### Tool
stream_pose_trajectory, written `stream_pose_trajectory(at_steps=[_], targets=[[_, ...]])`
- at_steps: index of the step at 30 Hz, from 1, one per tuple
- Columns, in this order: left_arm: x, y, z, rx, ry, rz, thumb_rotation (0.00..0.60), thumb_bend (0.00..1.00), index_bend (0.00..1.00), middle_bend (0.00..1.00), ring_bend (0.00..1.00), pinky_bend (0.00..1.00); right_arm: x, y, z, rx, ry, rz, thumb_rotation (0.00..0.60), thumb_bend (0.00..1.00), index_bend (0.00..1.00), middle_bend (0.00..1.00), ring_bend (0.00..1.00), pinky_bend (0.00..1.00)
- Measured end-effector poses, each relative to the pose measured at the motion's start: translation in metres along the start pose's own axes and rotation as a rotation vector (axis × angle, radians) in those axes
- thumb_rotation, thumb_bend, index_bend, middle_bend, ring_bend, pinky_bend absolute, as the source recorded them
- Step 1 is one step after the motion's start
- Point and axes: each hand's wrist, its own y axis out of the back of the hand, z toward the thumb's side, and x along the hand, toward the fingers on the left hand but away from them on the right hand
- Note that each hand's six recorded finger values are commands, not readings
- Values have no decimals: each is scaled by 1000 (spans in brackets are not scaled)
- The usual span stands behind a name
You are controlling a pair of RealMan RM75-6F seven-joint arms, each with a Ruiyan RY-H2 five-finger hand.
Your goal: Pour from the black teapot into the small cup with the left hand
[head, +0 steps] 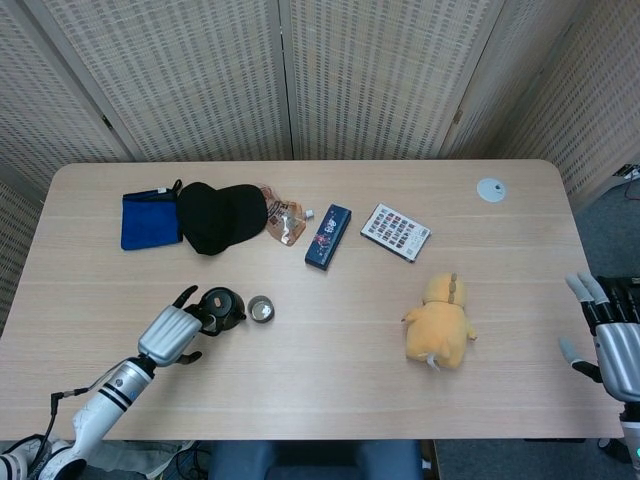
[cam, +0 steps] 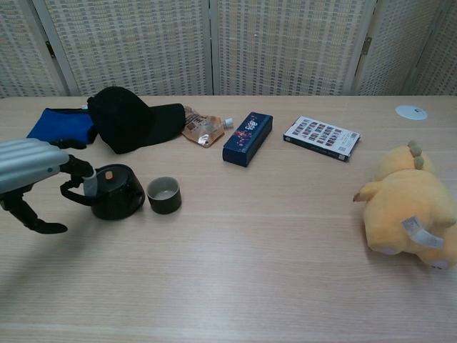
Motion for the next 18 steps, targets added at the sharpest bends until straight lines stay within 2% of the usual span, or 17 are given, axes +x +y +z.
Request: stream_pose_trajectory(at_steps=[18], targets=[[0, -6, 2, -5, -3, -22, 600, 212, 448, 408, 380, 0, 1, -1, -1, 3, -7, 3, 600, 289, 0, 42, 0, 10]])
